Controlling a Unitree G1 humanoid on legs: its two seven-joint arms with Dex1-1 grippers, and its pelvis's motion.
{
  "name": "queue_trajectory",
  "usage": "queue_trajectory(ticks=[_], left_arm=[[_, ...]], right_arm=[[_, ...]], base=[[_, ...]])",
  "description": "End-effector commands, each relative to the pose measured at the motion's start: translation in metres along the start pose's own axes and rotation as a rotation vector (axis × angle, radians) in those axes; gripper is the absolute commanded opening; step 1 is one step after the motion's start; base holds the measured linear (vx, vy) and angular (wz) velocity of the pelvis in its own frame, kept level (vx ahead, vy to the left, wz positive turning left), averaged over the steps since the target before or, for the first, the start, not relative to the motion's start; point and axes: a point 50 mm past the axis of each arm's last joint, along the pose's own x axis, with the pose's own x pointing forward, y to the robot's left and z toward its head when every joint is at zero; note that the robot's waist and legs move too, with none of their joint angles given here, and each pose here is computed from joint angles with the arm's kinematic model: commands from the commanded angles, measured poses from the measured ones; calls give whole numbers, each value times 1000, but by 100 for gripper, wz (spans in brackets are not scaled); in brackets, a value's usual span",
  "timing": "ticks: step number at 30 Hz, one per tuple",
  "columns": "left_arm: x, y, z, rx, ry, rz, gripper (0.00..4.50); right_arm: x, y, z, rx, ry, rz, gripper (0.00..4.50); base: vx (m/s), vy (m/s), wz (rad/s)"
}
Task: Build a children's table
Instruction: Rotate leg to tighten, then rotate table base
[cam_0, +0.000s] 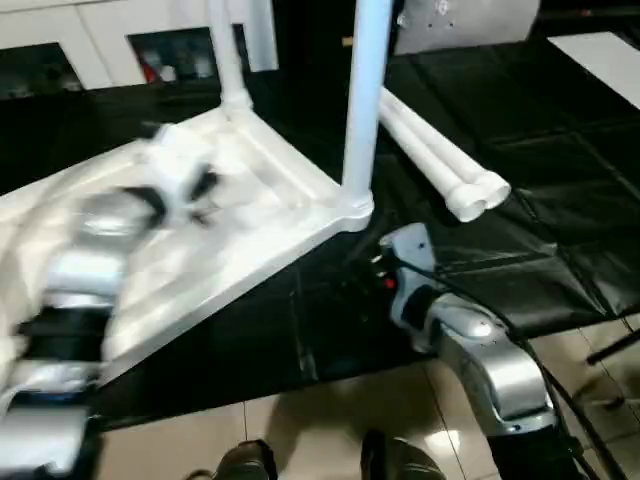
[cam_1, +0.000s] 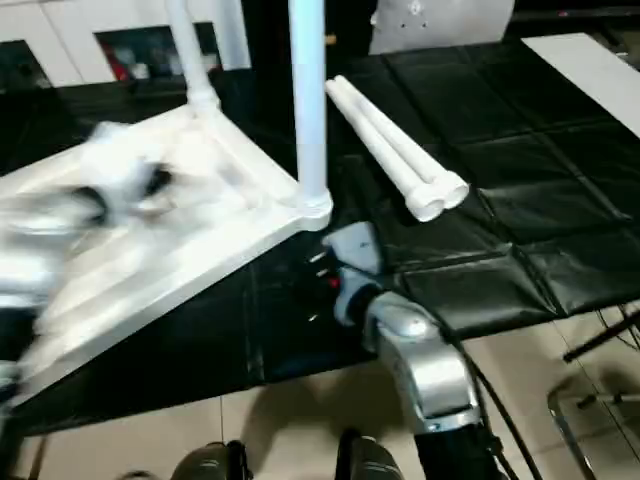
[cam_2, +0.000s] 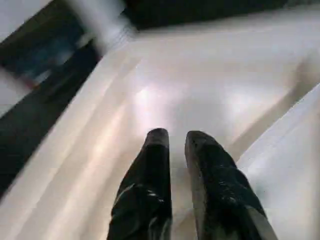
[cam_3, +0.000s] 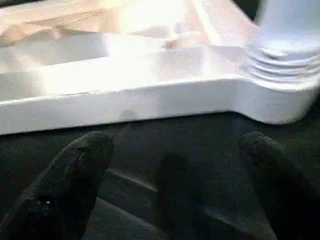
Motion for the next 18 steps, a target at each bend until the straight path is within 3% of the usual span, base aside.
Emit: queue_trajectory(ticks=[1,2,4,8,10,14,17,18], left_arm=[[-8,9,-7,19,60,52,40],[-15,17,-16,49,121,86,28],[-31,32,-39,205,295,131,10],[-40,36,-65,189,409,132,4],[-39,26,-81,149,446,74,4],[-37,17,-85,106,447,22,4],[-30,-11,-83,-18,405,-147,4],[-30,-11,-83,-18,405,-147,4]], right_arm=[[4,2,0,2,16,16,450],[7,2,-1,-1,31,14,450],[15,2,-1,-13,48,7,450],[24,2,2,-16,56,8,450],[32,4,1,-9,70,12,450],[35,4,-2,-5,87,12,450],[41,1,-9,11,114,3,450],[41,1,-9,11,114,3,450]], base=[[0,0,0],[0,0,0],[0,0,0],[0,0,0],[0,0,0],[0,0,0],[0,0,0],[0,0,0]])
